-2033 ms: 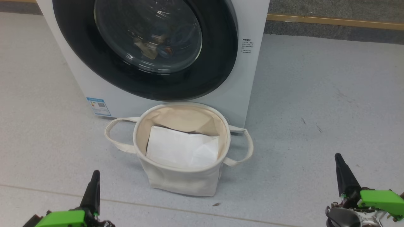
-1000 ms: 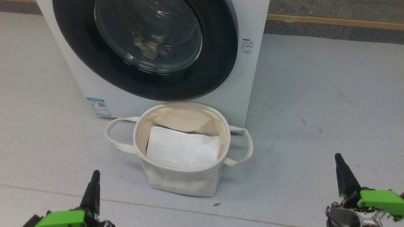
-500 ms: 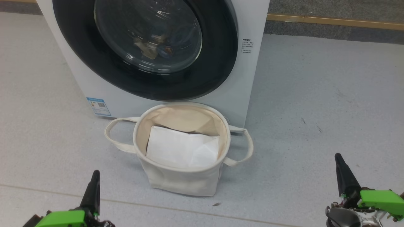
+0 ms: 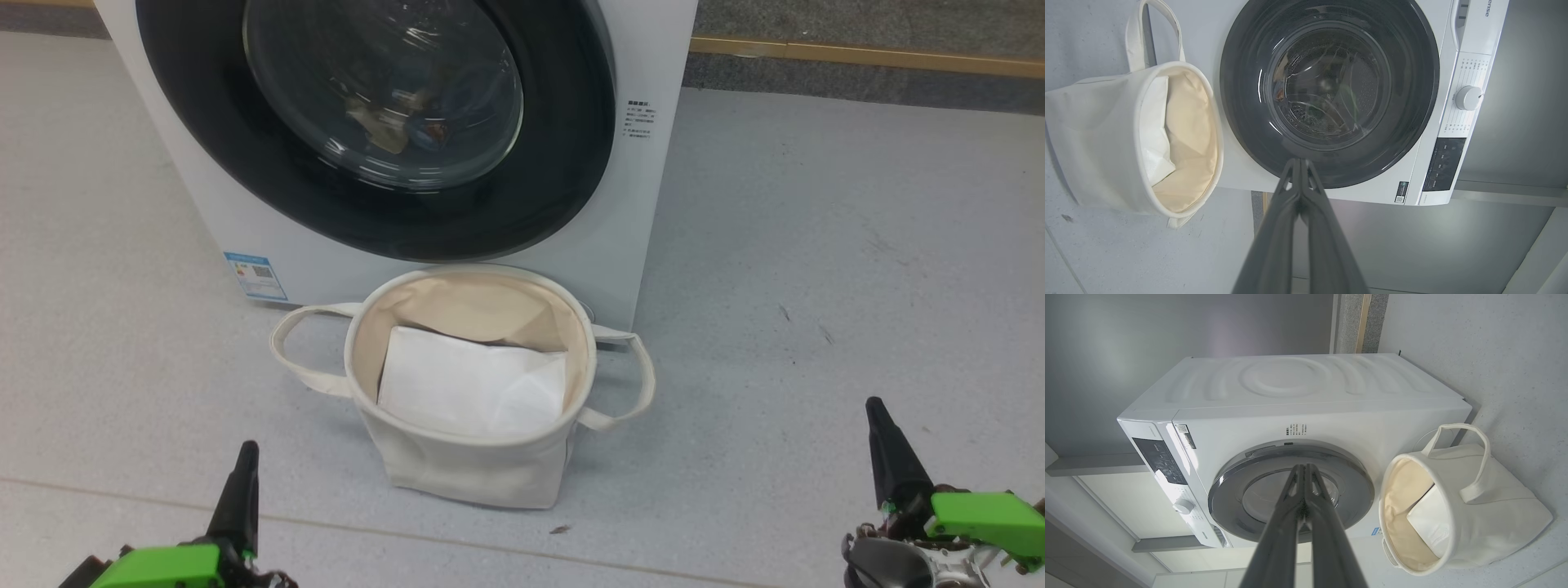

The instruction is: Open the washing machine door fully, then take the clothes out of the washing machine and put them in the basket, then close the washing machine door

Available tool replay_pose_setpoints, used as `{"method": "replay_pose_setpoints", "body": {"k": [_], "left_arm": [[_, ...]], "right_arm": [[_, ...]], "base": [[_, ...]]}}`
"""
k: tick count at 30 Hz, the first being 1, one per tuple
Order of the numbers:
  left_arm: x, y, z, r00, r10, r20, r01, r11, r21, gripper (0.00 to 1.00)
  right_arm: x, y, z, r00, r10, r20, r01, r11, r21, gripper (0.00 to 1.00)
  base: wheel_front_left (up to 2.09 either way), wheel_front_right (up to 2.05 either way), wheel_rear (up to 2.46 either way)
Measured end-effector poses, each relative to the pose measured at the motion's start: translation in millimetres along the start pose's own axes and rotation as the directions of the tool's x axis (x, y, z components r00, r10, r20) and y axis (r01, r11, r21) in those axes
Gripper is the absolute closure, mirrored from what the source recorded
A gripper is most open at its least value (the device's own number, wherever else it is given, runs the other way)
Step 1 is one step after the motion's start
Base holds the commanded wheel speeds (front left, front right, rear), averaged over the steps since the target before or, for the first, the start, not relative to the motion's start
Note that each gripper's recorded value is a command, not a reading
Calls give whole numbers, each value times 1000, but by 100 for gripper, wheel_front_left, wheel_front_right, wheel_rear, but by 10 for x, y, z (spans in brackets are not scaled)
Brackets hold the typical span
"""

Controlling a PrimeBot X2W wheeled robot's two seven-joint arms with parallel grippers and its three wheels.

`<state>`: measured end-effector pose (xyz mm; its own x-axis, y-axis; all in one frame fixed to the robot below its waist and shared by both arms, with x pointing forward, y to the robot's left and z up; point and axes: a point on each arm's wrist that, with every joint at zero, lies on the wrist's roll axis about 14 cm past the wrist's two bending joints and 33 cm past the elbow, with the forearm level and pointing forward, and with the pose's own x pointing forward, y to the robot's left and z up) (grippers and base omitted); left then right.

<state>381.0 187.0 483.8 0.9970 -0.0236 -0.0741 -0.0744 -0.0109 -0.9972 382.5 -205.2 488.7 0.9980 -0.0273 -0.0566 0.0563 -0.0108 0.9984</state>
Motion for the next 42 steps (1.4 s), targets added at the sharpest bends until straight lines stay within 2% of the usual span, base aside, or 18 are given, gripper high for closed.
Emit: {"method": "replay_pose_setpoints", "body": {"k": [22,23,29,42], "left_arm": [[-3,17,-2,1000,5,0,-5,1000,-1,100],[-12,65,-5,1000,20,0,-20,1000,-3,0],[-220,516,-5,988,154,6,-154,988,-17,0],[-211,463,64,989,139,44,-140,990,19,0]], "right_arm": [[-2,-14,0,1000,-4,0,4,1000,1,100],[-10,-62,-3,1000,-19,1,19,1000,3,0],[-192,-485,2,989,-145,6,145,989,13,0],[-161,-429,-27,992,-129,12,129,992,-12,0]], "base": [[0,0,0],[0,0,0],[0,0,0],[0,0,0]]}}
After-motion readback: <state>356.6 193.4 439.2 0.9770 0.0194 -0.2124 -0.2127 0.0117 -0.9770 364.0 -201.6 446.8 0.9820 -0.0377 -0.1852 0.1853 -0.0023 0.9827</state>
